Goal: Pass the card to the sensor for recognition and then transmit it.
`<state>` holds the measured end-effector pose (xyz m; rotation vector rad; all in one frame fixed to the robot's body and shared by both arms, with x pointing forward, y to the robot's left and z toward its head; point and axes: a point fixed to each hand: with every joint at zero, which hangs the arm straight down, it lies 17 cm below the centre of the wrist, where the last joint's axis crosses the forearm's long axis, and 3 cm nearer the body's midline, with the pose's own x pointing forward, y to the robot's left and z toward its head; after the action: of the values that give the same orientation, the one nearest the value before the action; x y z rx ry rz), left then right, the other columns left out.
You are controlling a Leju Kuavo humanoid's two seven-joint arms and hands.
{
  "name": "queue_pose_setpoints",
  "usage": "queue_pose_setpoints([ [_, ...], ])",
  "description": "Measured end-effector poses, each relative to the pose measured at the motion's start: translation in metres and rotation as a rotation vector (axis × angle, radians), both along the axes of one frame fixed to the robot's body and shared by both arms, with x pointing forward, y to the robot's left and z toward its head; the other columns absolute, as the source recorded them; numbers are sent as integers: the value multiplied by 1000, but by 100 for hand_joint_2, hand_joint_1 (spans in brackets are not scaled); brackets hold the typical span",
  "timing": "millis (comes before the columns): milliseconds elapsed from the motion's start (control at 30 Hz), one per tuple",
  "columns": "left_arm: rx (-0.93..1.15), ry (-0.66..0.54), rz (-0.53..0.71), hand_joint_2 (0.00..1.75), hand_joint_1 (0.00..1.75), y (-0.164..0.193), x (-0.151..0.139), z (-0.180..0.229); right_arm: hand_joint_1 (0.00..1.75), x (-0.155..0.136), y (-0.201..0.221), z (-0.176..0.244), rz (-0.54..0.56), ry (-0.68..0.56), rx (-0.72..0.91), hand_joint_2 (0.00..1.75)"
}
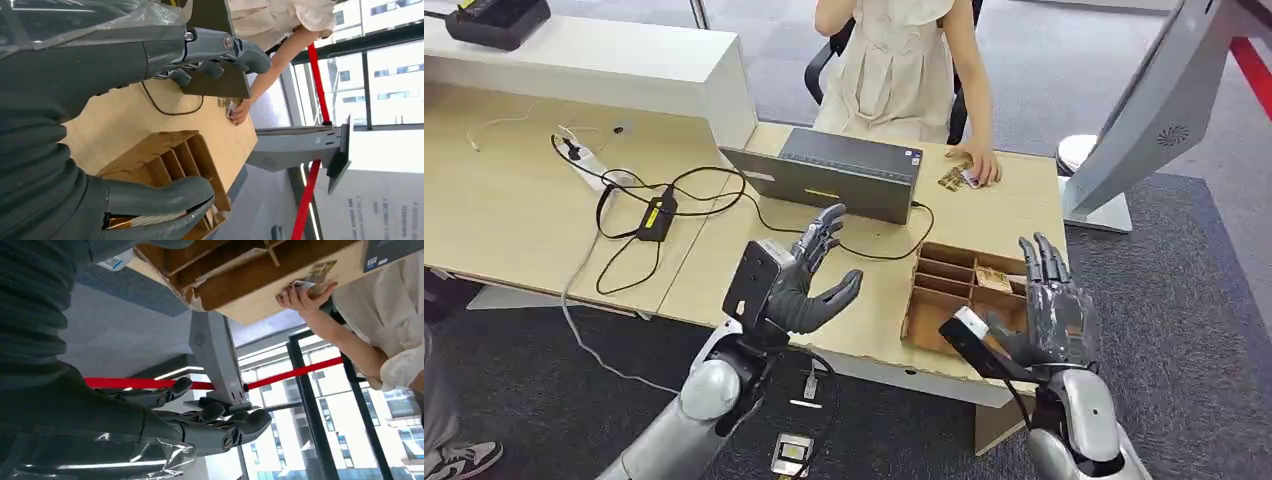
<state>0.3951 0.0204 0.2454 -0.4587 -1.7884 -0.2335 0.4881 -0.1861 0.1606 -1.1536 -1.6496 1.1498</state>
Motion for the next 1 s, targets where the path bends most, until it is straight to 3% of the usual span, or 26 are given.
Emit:
queue_pose_setpoints([
  [433,-7,-2,4,175,0,1,0,2,0,1,11,-43,-2,81,-17,175],
  [1000,0,3,-30,175,0,-7,-6,4,0,2,-10,-58,-89,-5,4,175],
])
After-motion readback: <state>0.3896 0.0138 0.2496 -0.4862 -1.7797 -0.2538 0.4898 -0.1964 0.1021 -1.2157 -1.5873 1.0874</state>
